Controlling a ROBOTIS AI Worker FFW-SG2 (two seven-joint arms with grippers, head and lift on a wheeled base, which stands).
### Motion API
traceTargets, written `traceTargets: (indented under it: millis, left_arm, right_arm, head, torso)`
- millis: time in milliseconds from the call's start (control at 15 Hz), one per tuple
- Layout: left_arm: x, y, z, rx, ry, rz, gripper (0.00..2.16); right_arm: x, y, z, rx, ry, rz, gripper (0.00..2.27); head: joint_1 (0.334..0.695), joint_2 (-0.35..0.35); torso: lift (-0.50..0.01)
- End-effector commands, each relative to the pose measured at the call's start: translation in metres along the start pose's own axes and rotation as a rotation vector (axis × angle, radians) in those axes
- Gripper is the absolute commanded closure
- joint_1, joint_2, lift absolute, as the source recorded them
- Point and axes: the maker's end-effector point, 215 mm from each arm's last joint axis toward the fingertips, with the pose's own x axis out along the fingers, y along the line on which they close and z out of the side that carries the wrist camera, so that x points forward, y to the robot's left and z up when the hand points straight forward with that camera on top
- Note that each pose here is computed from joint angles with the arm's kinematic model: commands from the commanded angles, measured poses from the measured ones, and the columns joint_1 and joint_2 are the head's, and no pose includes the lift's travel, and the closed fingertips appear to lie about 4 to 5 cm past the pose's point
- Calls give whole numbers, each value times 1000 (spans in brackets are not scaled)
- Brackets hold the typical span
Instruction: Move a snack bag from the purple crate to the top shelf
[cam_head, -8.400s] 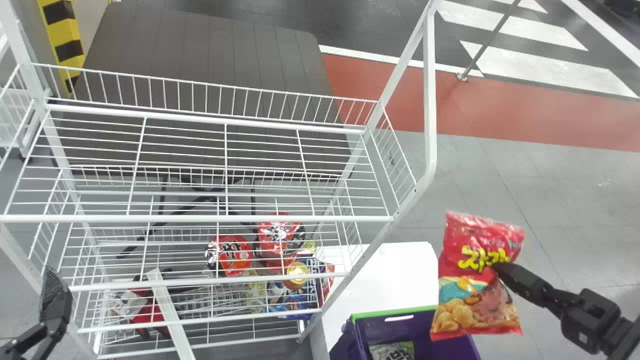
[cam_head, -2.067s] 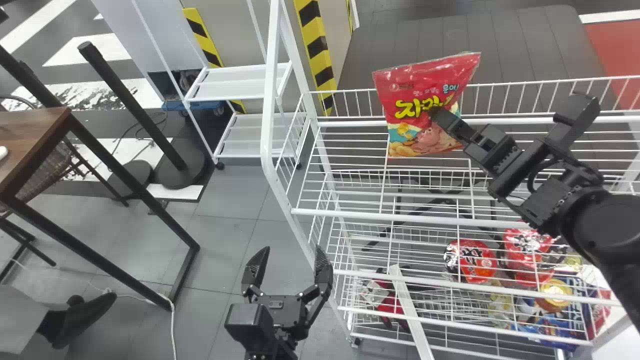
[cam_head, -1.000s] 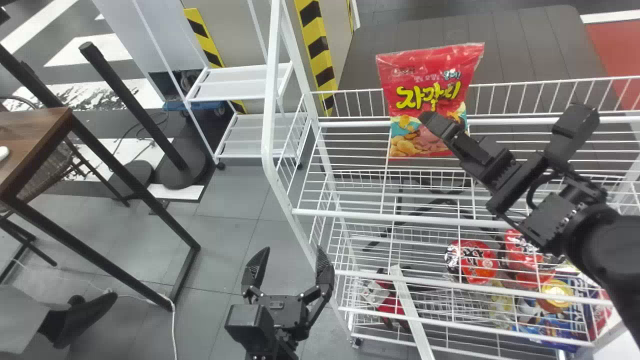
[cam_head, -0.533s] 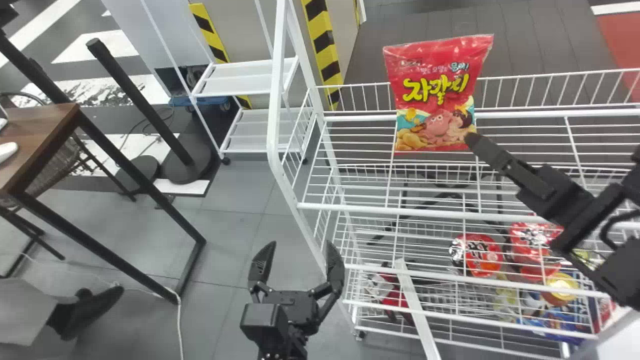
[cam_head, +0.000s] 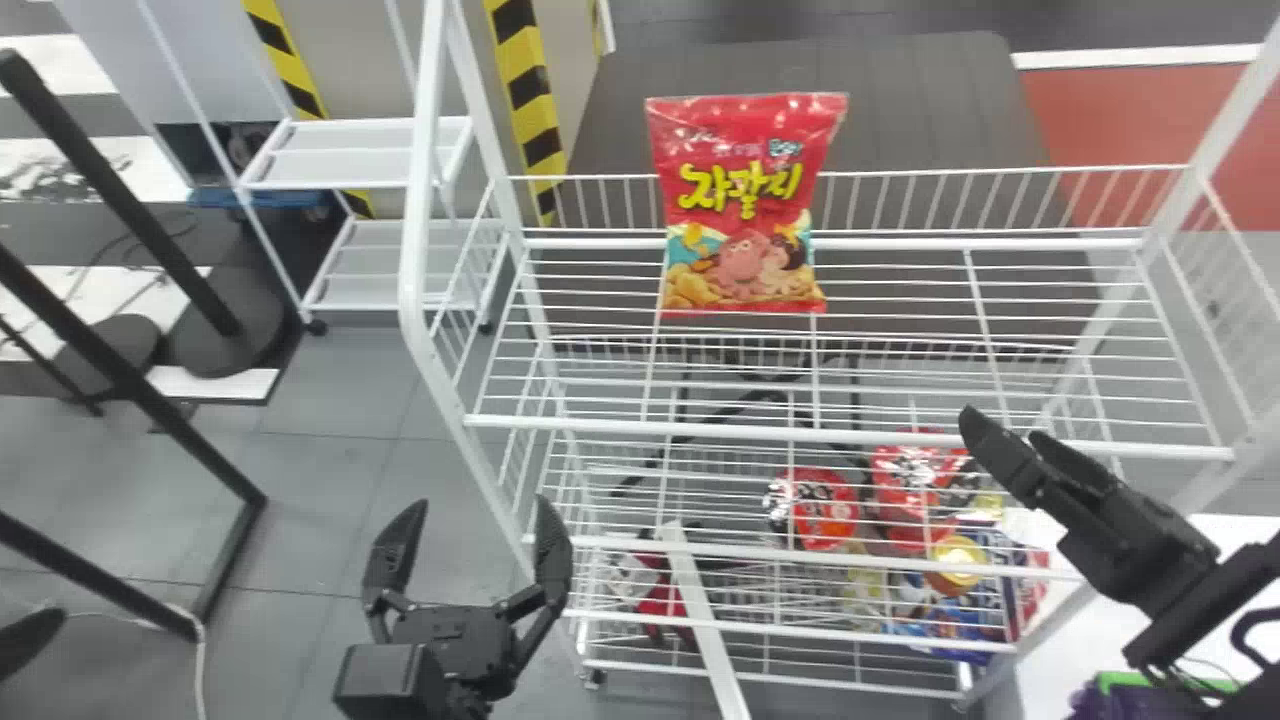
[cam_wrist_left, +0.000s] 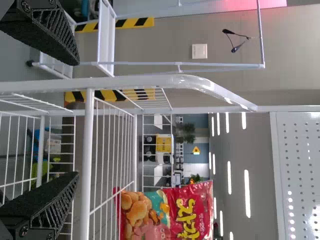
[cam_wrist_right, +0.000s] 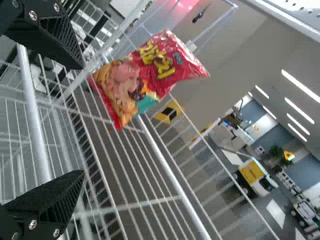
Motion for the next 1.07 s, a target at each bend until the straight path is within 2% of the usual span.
traceTargets:
  millis: [0, 67, 133, 333, 467, 667, 733, 1000]
  left_arm:
    - [-6, -16, 6, -7, 44, -23, 16]
    - [-6, -25, 0, 4, 93, -38, 36]
    - [-9, -35, 2, -2, 104, -48, 49]
    - [-20, -54, 21, -21, 85, -56, 63]
    - [-24, -73, 33, -47, 86, -71, 63]
    - [-24, -109, 43, -45, 100, -107, 63]
    - [-15, -128, 44, -30, 110, -125, 63]
    - [16, -173, 59, -4, 125, -126, 93]
  right_arm:
    - [-31, -29, 8, -75, -48, -82, 66]
    - [-43, -41, 13, -108, -67, -105, 63]
    - [-57, -50, 14, -127, -72, -118, 63]
    - [-97, -84, 22, -239, -137, -213, 63]
    - [-117, -106, 16, -232, -141, -250, 66]
    - [-127, -119, -2, -201, -117, -259, 70]
    - [-131, -119, -6, -201, -112, -255, 76]
    - [-145, -123, 11, -306, -162, -268, 76]
  head:
    - [695, 63]
    - [695, 37]
    - [695, 12]
    - [695, -106]
    - [695, -170]
    - [695, -255]
    - [695, -302]
    - [695, -350]
  torso:
    - [10]
    - [10]
    - [10]
    - [10]
    - [10]
    - [10]
    - [10]
    - [10]
